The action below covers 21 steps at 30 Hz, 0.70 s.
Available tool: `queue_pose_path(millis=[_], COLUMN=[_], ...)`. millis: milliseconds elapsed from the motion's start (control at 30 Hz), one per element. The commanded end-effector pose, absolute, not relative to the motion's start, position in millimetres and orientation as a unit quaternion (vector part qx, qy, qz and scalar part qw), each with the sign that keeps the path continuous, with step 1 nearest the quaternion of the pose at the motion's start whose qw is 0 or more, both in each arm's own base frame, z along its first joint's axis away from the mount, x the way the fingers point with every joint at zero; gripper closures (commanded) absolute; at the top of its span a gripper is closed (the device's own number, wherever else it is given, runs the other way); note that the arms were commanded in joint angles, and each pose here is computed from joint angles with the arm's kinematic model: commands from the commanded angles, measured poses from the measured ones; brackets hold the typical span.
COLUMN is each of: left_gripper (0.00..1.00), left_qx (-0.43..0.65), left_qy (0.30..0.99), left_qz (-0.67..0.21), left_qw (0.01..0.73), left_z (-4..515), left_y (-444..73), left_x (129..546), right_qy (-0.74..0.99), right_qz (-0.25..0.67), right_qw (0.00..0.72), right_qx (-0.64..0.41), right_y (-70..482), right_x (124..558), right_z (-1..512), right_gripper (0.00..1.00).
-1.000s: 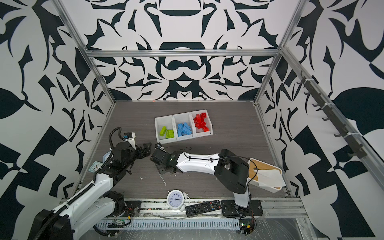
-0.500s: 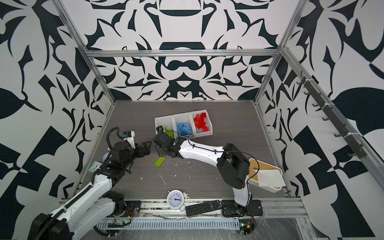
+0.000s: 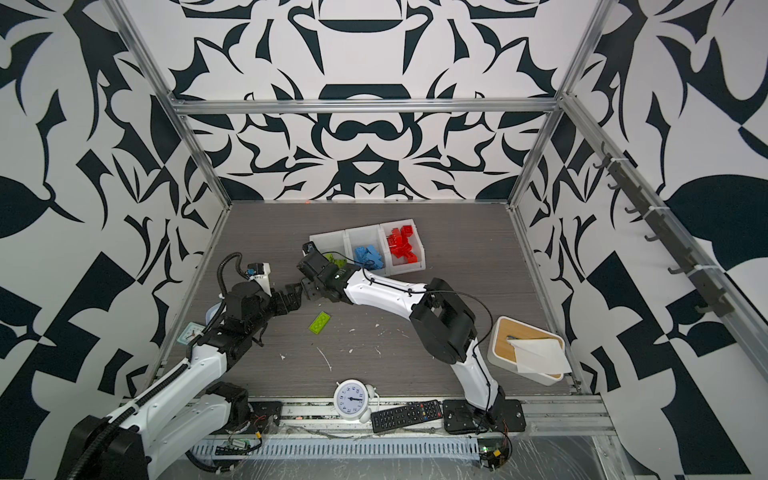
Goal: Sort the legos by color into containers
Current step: 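Carry the green brick into the green compartment and open the right gripper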
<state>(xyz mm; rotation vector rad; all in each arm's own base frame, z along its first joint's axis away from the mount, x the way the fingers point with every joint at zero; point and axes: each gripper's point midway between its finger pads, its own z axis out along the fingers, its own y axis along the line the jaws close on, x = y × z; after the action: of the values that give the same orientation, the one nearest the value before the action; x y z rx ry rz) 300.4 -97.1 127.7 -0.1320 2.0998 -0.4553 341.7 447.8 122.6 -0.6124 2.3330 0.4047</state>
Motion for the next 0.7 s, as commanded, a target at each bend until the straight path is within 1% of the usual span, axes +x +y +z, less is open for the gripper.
queue_pose_path(millis=[0,200,400,667], left_gripper=[0.00,0.00,0.00,0.00], left_qx=[-0.064,-0.067,-0.067,-0.061], left_qy=[0.852,0.848,0.844,0.847], left_qz=[-0.181,-0.183,-0.188,-0.195], left_qw=[0.487,0.493,0.497,0.491], left_z=[136,140,143,142], left_y=[-93,-91,-92,-95], left_x=[304,301,300,300], right_qy=[0.878,0.875,0.874,0.880], right_qz=[0.177,0.183,0.174,0.156], right_qw=[0.387,0.403,0.411,0.413], right_qx=[-0.221,-0.197,-0.193,-0.174], right_y=[458,454,453,444], right_x=[365,401,425,445], right_z=[159,155,155,145], right_gripper=[0.51,0.52,0.51,0.45])
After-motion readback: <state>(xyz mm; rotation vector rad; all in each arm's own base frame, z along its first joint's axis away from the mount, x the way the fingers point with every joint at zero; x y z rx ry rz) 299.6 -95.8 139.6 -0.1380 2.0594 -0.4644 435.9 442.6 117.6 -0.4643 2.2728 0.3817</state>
